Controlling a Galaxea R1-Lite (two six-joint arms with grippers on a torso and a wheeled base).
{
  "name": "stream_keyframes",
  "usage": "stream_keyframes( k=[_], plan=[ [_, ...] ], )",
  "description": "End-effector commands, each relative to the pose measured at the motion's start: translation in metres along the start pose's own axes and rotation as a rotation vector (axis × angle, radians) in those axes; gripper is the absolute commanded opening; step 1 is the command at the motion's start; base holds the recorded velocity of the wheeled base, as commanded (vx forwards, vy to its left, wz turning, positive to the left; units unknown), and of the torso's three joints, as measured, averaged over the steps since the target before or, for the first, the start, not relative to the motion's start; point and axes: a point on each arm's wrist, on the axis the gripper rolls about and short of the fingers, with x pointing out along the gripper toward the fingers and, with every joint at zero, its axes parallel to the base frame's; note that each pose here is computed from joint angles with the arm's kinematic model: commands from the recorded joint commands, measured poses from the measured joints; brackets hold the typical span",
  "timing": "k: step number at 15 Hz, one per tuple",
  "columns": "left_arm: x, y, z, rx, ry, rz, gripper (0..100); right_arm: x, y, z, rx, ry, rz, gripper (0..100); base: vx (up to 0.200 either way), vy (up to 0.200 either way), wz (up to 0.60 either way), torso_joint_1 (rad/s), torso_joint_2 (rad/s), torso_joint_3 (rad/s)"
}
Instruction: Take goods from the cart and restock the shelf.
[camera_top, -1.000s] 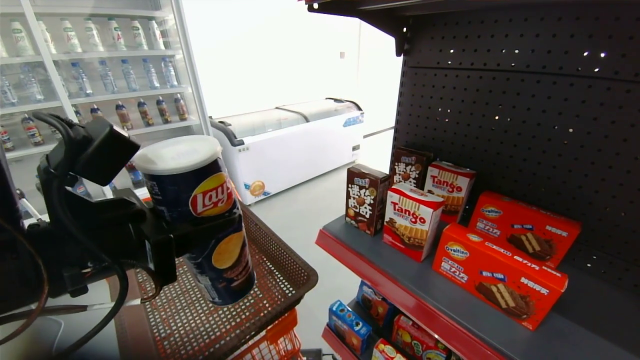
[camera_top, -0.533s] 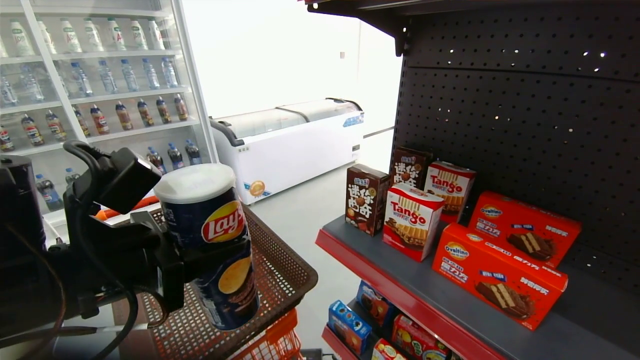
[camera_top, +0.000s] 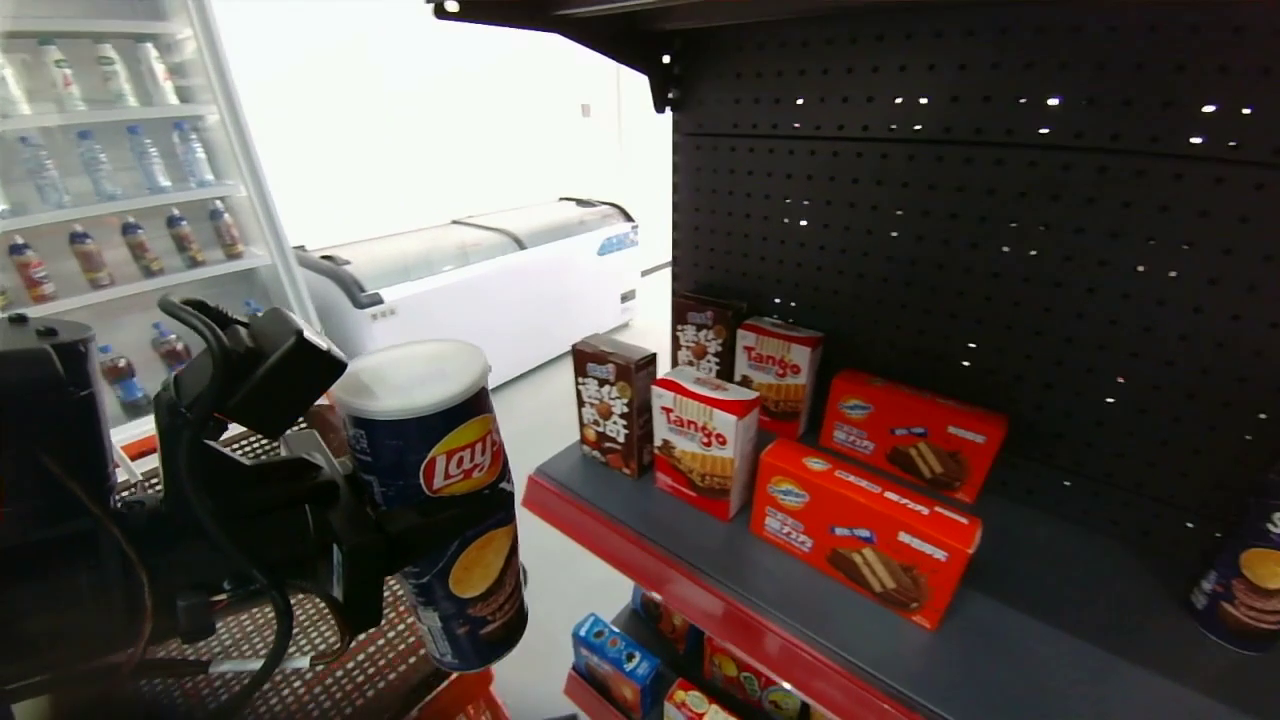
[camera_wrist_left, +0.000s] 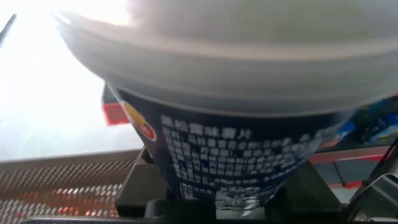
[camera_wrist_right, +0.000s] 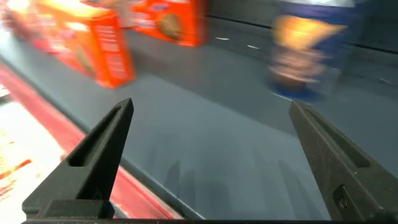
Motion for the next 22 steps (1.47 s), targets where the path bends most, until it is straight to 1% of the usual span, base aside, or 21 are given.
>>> stream_keyframes(
  k=[1, 3, 5, 7, 8, 9, 14, 22],
  plan=[
    [0.002, -0.009, 0.004, 0.018, -0.013, -0.043, 0, 0.0, 0.0, 0.0, 0.0, 0.001, 0.001, 100, 0.0, 0.0, -0.6, -0.002, 0.0, 0.007],
    [0.005, -0.02, 0.01, 0.041, -0.028, -0.097, 0, 0.0, 0.0, 0.0, 0.0, 0.001, 0.001, 100, 0.0, 0.0, -0.6, 0.002, 0.0, 0.002],
    [0.005, -0.022, 0.013, 0.052, -0.039, -0.107, 0, 0.0, 0.0, 0.0, 0.0, 0.001, 0.001, 100, 0.0, 0.0, -0.6, 0.002, 0.0, 0.005],
    [0.005, -0.024, 0.015, 0.087, -0.047, -0.116, 0, 0.0, 0.0, 0.0, 0.0, 0.001, 0.001, 100, 0.0, 0.0, -0.6, 0.002, 0.0, 0.0],
    [0.006, -0.027, 0.016, 0.091, -0.048, -0.129, 0, 0.0, 0.0, 0.0, 0.0, 0.001, 0.001, 100, 0.0, 0.0, -0.6, -0.007, 0.0, 0.002],
    [0.005, -0.029, 0.017, 0.094, -0.051, -0.136, 0, 0.0, 0.0, 0.0, 0.0, 0.001, 0.001, 100, 0.0, 0.0, -0.6, -0.007, 0.0, 0.002],
    [0.006, -0.028, 0.016, 0.093, -0.048, -0.135, 0, 0.0, 0.0, 0.0, 0.0, 0.001, 0.001, 100, 0.0, 0.0, -0.6, 0.001, 0.0, 0.001],
    [0.005, -0.023, 0.014, 0.086, -0.043, -0.107, 0, 0.0, 0.0, 0.0, 0.001, 0.001, 0.001, 100, 0.0, 0.0, 0.0, 0.0, 0.0, 0.0]
  ],
)
